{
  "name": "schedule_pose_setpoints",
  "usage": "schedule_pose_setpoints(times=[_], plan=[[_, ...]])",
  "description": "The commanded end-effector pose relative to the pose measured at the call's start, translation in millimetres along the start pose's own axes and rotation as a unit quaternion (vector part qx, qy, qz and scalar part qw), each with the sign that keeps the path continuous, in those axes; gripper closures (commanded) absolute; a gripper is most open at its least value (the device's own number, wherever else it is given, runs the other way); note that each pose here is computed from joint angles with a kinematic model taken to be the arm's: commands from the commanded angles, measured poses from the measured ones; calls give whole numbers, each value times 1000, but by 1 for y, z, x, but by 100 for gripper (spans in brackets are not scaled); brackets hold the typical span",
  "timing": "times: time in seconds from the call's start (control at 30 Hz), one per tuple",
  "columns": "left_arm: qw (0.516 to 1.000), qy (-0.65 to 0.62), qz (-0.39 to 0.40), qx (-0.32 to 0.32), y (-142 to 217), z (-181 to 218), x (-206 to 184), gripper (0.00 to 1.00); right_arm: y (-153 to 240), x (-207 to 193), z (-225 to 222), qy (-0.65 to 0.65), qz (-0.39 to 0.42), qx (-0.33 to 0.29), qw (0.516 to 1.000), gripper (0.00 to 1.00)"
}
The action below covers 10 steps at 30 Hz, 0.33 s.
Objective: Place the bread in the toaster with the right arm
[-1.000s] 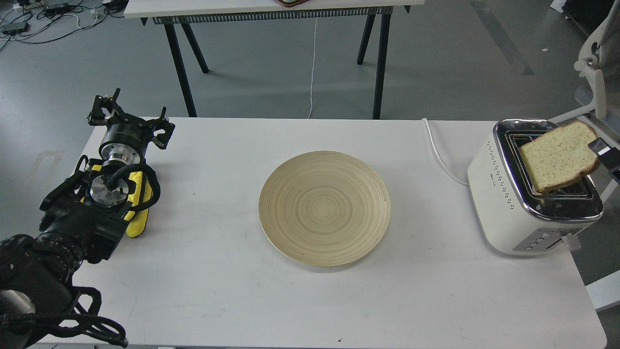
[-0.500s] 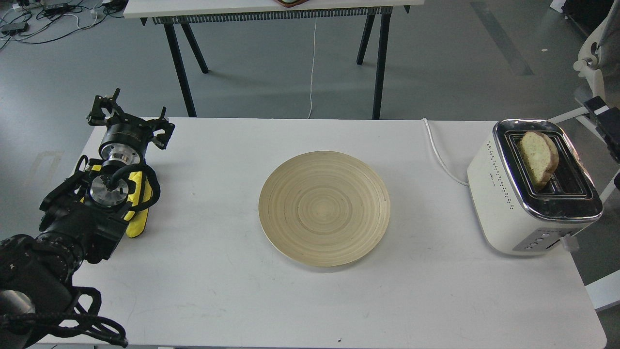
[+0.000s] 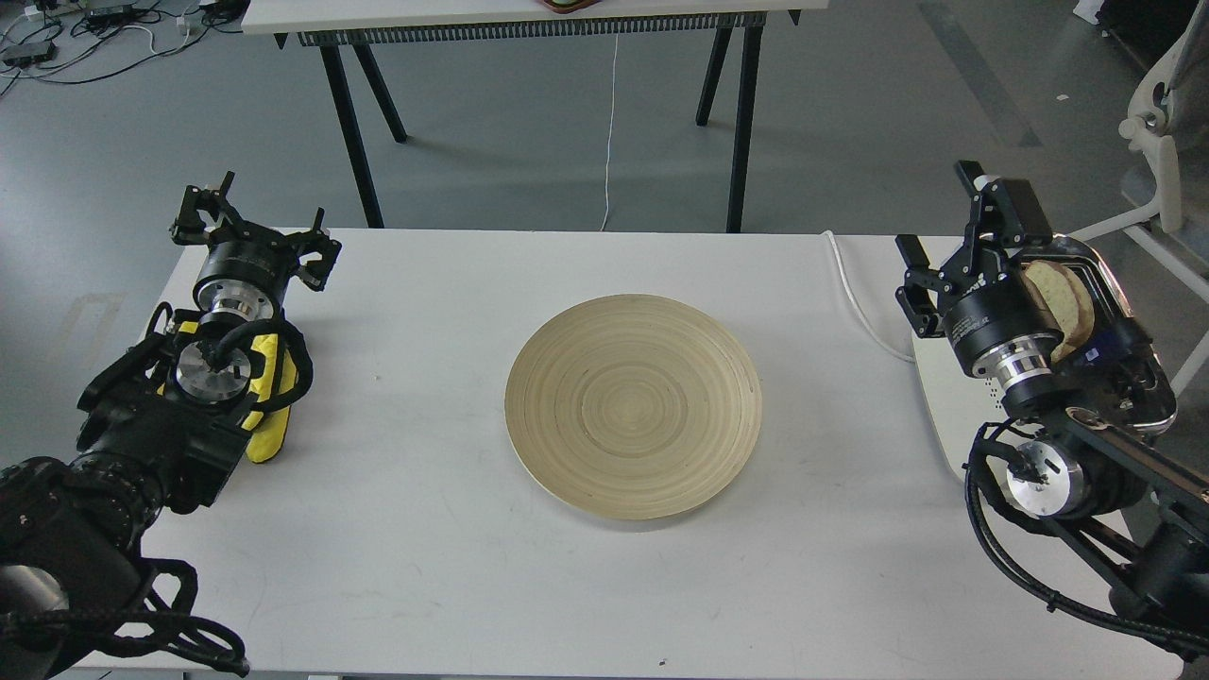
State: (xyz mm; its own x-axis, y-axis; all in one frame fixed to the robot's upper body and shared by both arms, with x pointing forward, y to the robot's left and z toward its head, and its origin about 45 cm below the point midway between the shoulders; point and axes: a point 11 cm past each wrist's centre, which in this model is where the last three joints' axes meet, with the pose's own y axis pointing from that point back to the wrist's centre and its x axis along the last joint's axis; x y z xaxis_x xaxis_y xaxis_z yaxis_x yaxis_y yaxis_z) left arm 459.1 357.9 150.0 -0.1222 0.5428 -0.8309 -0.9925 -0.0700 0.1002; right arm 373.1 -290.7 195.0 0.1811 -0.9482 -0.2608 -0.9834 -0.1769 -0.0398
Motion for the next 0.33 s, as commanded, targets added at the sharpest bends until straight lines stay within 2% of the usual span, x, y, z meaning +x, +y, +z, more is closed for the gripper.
schedule_pose_setpoints(times=[0.0,0.17,0.3], plan=[[1000,0,0,0,0,0,0,0,-7,-6,28,-59,-12,-8,998,1],[1000,0,0,0,0,0,0,0,-12,-10,39,-122,29,1,992,1],[1000,0,0,0,0,0,0,0,-12,-12,42,-124,34,-3,992,1]])
